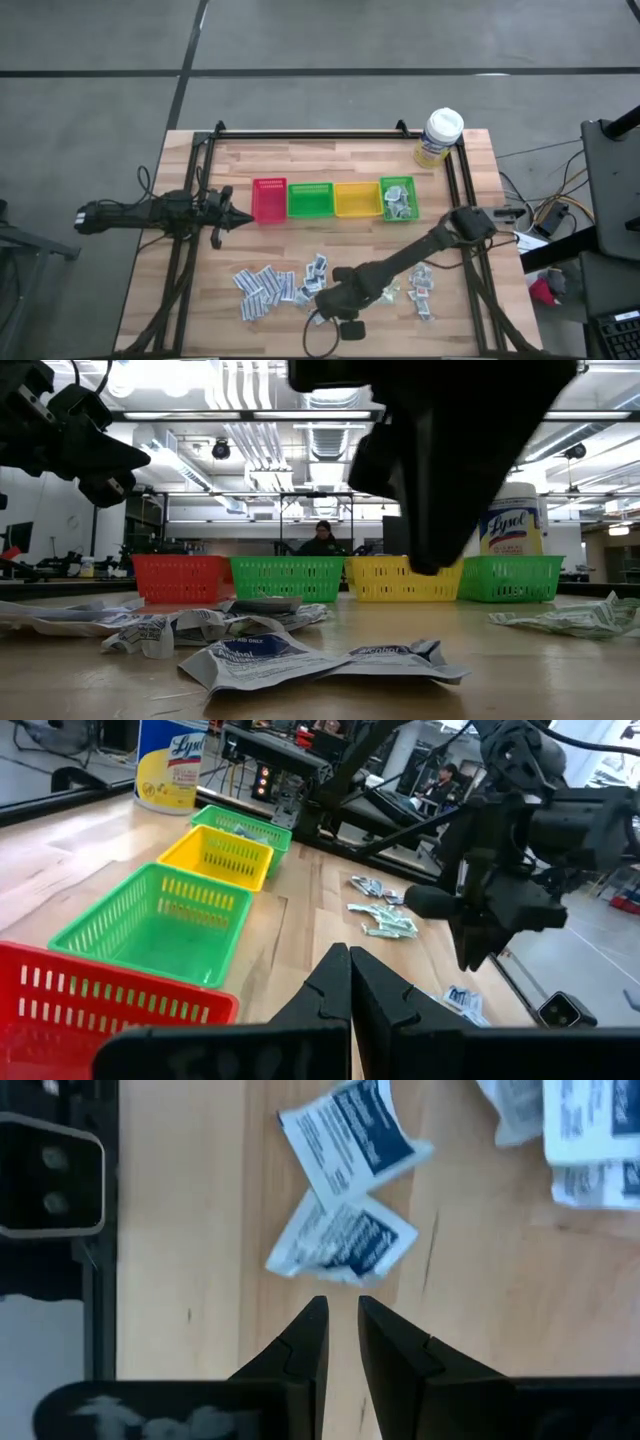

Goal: Pick & Place First Aid Supplies
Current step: Put the blue alcohol pad into the right green bin

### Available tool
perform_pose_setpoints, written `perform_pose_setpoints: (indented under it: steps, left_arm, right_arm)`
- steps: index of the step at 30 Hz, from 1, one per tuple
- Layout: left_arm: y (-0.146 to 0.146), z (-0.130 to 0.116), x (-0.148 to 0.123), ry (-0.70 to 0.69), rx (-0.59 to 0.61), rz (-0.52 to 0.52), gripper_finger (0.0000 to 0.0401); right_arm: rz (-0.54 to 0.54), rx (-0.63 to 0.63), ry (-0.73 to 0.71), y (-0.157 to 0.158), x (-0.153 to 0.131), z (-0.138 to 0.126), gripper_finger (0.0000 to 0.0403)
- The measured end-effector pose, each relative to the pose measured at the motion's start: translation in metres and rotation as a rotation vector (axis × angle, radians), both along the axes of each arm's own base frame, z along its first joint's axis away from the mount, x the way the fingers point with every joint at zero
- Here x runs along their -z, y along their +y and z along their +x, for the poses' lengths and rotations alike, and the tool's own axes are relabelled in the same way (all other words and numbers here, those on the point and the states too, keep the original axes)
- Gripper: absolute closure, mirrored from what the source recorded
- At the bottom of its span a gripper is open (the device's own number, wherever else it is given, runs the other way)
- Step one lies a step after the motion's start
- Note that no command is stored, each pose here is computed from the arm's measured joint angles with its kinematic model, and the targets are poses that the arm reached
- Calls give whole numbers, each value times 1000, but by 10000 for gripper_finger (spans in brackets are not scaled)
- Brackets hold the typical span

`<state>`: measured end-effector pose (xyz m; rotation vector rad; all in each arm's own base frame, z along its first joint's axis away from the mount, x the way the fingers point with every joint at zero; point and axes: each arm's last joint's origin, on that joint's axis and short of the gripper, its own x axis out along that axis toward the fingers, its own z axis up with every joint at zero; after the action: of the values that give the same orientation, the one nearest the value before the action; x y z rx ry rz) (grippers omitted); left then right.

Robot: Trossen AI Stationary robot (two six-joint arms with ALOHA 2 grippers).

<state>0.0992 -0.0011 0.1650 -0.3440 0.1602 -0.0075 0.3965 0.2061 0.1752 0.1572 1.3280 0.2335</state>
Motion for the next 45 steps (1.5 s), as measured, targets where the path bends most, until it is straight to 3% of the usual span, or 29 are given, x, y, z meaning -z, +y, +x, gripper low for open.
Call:
perform_pose_setpoints:
  steps: [10,28,45]
  left_arm:
    - [0,0,0,0,0,0,401]
    - [0,0,0,-2,6,36,401]
    - [0,0,0,-3,10,62,401]
  right_arm:
    - [-11,23,32,3,-7,16,341]
    - [-9,160,117,1,5,18,266]
    - [-40,296,135,-1,16,16,270]
